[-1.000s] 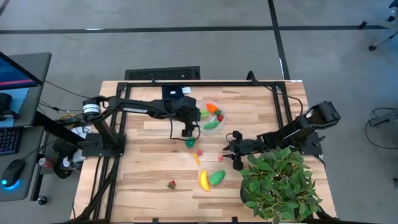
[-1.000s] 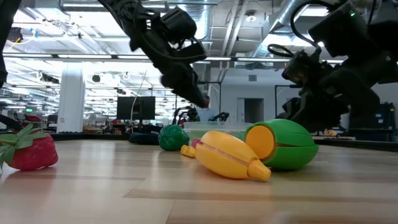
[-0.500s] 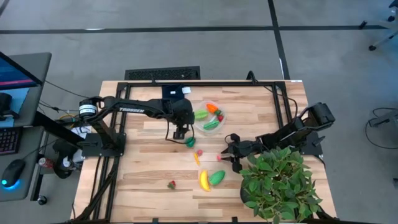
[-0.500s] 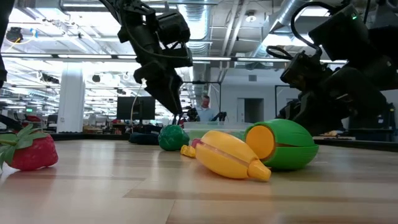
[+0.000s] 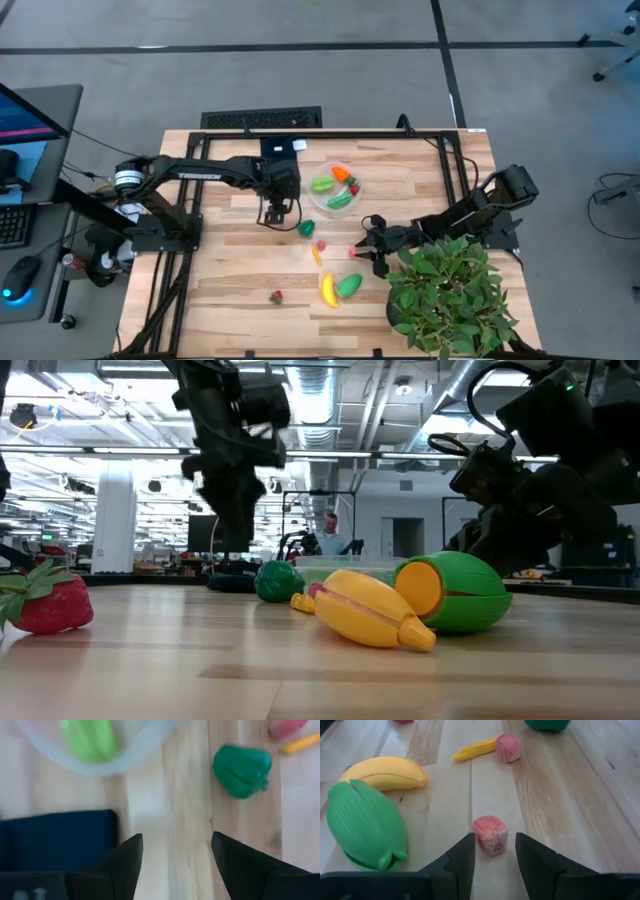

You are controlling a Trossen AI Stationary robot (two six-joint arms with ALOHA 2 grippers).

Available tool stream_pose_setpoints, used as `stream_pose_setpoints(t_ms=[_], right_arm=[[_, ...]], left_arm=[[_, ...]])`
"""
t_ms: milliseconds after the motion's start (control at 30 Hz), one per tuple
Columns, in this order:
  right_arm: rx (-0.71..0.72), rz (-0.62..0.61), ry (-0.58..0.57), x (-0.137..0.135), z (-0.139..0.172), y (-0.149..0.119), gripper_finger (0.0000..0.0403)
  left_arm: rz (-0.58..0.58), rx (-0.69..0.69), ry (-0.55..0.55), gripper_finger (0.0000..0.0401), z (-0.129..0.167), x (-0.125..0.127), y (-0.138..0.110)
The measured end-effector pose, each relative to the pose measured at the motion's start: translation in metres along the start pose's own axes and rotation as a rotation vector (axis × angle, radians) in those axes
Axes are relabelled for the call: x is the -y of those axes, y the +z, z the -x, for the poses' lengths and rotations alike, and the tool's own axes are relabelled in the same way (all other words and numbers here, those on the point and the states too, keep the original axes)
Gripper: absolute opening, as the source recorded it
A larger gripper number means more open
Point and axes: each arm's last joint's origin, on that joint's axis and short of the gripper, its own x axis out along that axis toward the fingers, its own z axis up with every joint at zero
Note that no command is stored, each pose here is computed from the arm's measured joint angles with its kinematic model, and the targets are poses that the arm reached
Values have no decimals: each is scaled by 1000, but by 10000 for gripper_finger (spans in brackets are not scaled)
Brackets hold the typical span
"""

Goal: Pick and placing Produce into tupperware
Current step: Put the right pink peach into the transparent container

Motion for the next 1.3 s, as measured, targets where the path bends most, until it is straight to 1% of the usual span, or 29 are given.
stream_pose_setpoints(t_ms=[133,233,367,500,667,833,1033,1167,1300], right_arm=[[-2,-15,0,0,0,0,134],[-5,-15,-1,0,0,-1,134],[-11,-14,-3,0,0,-1,133],[-12,-14,-3,0,0,-1,134],[-6,-18,-2,0,0,-1,133],[8,-24,2,0,0,1,134],[38,-28,11,-1,0,4,134],[35,-34,23,-2,0,4,133],[33,-35,34,-6,1,2,134]], left_arm=[[-13,81,32,228,26,6,0],[-8,142,36,228,46,13,-8],[16,218,38,228,63,27,-32],[39,355,44,228,73,40,-60],[60,571,80,228,72,53,-94],[120,709,102,228,66,60,-124],[170,804,73,228,58,66,-147],[186,841,47,228,49,70,-157],[178,888,27,228,40,74,-162]])
